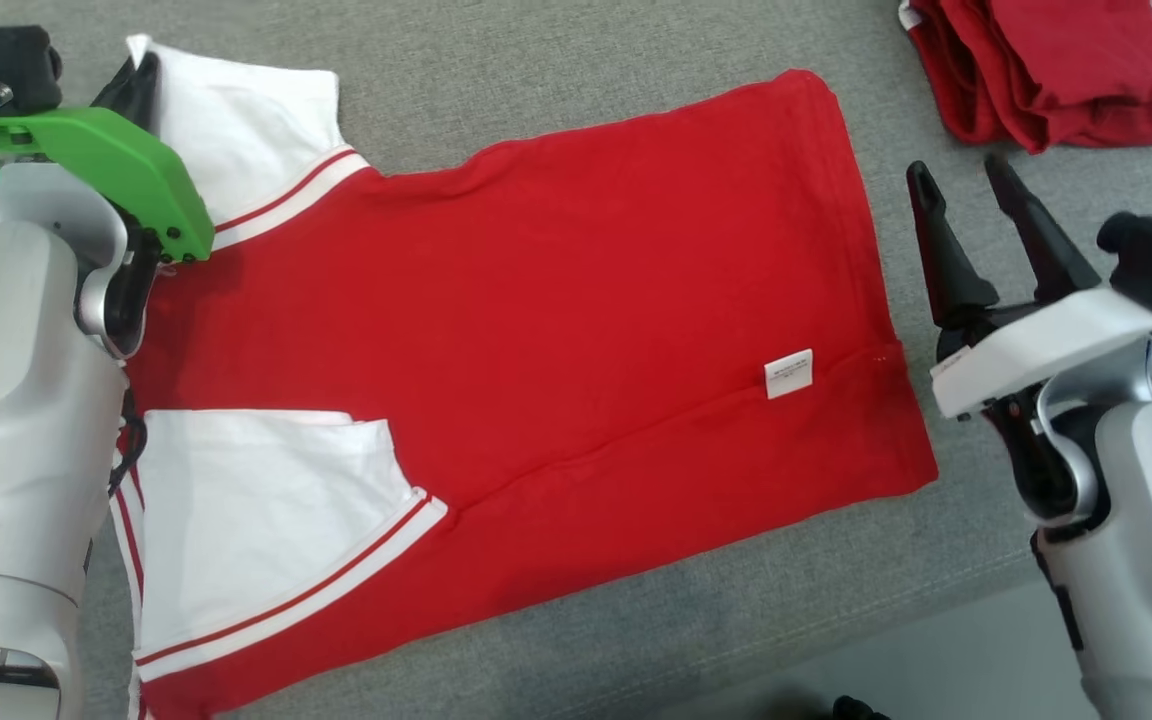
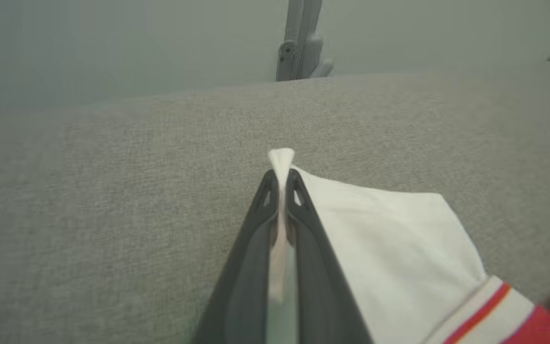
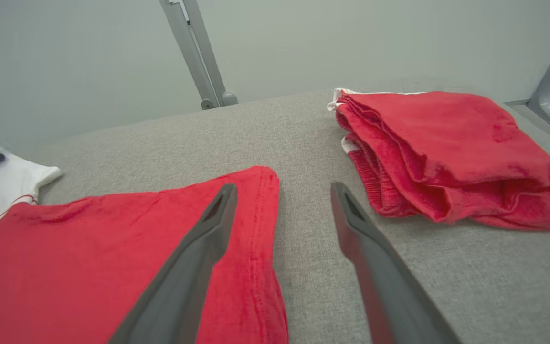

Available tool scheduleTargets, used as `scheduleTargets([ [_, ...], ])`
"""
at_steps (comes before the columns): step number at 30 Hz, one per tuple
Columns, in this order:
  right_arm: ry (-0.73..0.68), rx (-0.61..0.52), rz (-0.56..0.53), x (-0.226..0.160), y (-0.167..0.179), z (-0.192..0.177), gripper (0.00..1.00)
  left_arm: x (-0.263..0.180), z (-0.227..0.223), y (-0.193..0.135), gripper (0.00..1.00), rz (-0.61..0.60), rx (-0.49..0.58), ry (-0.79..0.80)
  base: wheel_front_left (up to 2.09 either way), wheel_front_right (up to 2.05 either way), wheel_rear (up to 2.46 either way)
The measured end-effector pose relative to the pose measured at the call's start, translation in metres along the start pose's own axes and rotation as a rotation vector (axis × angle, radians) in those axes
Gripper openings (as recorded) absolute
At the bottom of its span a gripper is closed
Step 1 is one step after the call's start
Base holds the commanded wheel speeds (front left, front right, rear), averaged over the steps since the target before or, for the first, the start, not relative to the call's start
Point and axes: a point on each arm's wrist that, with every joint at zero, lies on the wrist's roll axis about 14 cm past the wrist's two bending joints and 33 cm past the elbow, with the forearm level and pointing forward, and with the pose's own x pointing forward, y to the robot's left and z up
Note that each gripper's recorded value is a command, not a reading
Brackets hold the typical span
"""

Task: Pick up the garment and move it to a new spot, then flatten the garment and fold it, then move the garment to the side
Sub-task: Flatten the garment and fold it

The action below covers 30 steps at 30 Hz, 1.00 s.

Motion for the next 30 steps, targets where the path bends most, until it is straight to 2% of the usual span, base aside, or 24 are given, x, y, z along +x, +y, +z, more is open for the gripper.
scheduleTargets([
  [8,0.135,-0.120,0.068,0.045,0.007,0.001,1.00,-0.023,0.024,-0.011,0.00,-0.052,0.004,-0.116,0.00,0.00,0.00],
  [15,0.305,-0.211,0.075,0.076,0.004,-0.026,1.00,-0.042,0.018,-0.008,0.00,-0.061,-0.006,-0.134,0.00,0.00,0.00],
  [22,0.414,-0.225,0.109,0.091,0.017,-0.052,1.00,-0.054,0.015,0.003,0.00,-0.032,-0.021,-0.132,0.00,0.00,0.00],
  [29,0.453,-0.234,0.115,0.098,0.019,-0.060,1.00,-0.056,0.011,0.007,0.00,-0.019,-0.023,-0.121,0.00,0.00,0.00],
  [30,0.456,-0.238,0.116,0.099,0.020,-0.061,0.91,-0.056,0.010,0.007,0.00,-0.018,-0.024,-0.118,0.00,0.00,0.00],
])
